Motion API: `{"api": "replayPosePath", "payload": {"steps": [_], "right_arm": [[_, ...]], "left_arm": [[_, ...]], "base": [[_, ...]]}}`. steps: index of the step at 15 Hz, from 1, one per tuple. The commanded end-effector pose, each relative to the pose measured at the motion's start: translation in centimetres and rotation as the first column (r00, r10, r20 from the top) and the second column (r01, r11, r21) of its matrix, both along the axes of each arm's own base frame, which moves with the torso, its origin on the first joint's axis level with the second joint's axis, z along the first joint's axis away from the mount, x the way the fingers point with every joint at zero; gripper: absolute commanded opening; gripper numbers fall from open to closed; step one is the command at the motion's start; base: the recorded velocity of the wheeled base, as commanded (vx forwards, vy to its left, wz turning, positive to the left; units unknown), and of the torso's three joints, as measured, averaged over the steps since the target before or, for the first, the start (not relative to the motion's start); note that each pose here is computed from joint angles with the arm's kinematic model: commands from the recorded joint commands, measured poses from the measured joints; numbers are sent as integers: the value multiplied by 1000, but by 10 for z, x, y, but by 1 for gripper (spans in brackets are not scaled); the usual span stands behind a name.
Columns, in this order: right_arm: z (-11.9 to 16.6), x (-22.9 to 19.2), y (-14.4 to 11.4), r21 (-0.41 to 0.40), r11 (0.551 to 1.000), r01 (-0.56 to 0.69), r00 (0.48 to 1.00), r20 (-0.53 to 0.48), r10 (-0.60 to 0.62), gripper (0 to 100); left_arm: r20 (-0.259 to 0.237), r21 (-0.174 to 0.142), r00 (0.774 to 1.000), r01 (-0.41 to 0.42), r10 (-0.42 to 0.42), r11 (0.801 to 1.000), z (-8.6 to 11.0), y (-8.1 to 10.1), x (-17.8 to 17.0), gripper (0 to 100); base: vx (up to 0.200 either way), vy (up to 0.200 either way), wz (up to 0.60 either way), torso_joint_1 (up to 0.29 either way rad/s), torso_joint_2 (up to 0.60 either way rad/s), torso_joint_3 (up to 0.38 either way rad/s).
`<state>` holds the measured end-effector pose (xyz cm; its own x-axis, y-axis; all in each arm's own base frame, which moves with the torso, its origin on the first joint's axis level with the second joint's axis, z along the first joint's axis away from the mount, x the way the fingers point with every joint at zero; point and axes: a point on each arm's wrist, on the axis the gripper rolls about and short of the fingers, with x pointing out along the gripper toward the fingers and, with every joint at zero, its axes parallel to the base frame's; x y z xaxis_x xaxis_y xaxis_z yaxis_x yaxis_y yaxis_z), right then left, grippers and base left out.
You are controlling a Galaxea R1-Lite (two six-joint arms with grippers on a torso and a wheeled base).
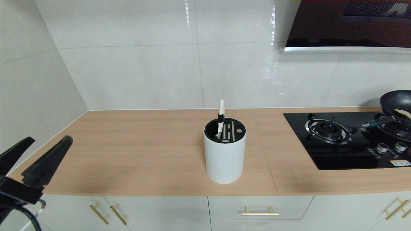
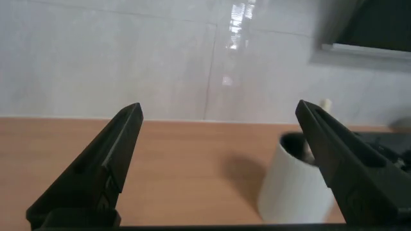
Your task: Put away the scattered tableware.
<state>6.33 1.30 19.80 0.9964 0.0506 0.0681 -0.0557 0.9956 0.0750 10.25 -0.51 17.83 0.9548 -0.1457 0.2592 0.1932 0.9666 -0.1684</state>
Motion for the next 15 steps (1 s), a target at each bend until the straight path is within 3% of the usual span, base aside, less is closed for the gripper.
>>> {"api": "replayPosePath", "payload": {"steps": [1, 2, 3, 5, 7, 8, 9, 10, 11, 12, 13, 14, 15], "right_arm": [[-23, -63, -18, -24, 999, 30, 996, 81, -28, 100], [-23, -63, -18, -24, 999, 30, 996, 81, -28, 100], [-34, -83, -23, -75, 995, 71, 992, 108, -63, 100], [-50, -99, -24, -109, 983, 148, 984, 118, -135, 100], [-58, -95, -23, -110, 960, 256, 965, 86, -247, 100], [-69, -95, -22, -125, 929, 349, 937, 78, -341, 100], [-80, -99, -19, -160, 902, 401, 916, 106, -388, 100], [-92, -94, -20, -181, 900, 397, 918, 74, -390, 100], [-97, -91, -21, -161, 884, 439, 898, 95, -429, 100], [-103, -88, -21, -143, 880, 452, 891, 106, -441, 100], [-105, -89, -21, -127, 891, 436, 900, 92, -427, 100], [-108, -89, -21, -120, 902, 415, 910, 69, -409, 100], [-113, -88, -20, -111, 923, 368, 930, 23, -368, 100]], "left_arm": [[64, -20, 998, 15, -14, 1000, -9, 2, -77, 100], [64, -20, 998, 15, -14, 1000, -9, 2, -77, 100], [33, -51, 997, 73, -72, 996, -13, 2, -116, 100], [-45, -58, 985, 164, -167, 985, -18, 0, -160, 100], [-66, -51, 989, 129, -132, 990, -27, -1, -164, 100], [-91, -30, 995, 28, -31, 999, -34, 1, -159, 100], [-115, 28, 990, -84, 86, 996, -44, 3, -153, 100], [-130, 85, 972, -184, 194, 979, -55, 6, -147, 100], [-117, 107, 949, -282, 294, 953, -67, 8, -138, 100], [-119, 133, 932, -326, 342, 936, -85, 9, -129, 100], [-162, 170, 914, -346, 372, 923, -95, 9, -126, 100], [-212, 186, 893, -363, 398, 913, -99, 10, -127, 100], [-202, 205, 895, -358, 397, 911, -100, 10, -126, 100]], "base": [[0, 0, 0, 0, 0, 0], [0, 0, 0, 0, 0, 0], [0, 0, 0, 0, 0, 0], [0, 0, 0, 0, 0, 0], [0, 0, 0, 0, 0, 0], [0, 0, 0, 0, 0, 0], [0, 0, 0, 0, 0, 0], [0, 0, 0, 0, 0, 0], [0, 0, 0, 0, 0, 0], [0, 0, 0, 0, 0, 0], [0, 0, 0, 0, 0, 0], [0, 0, 0, 0, 0, 0], [0, 0, 0, 0, 0, 0]]}}
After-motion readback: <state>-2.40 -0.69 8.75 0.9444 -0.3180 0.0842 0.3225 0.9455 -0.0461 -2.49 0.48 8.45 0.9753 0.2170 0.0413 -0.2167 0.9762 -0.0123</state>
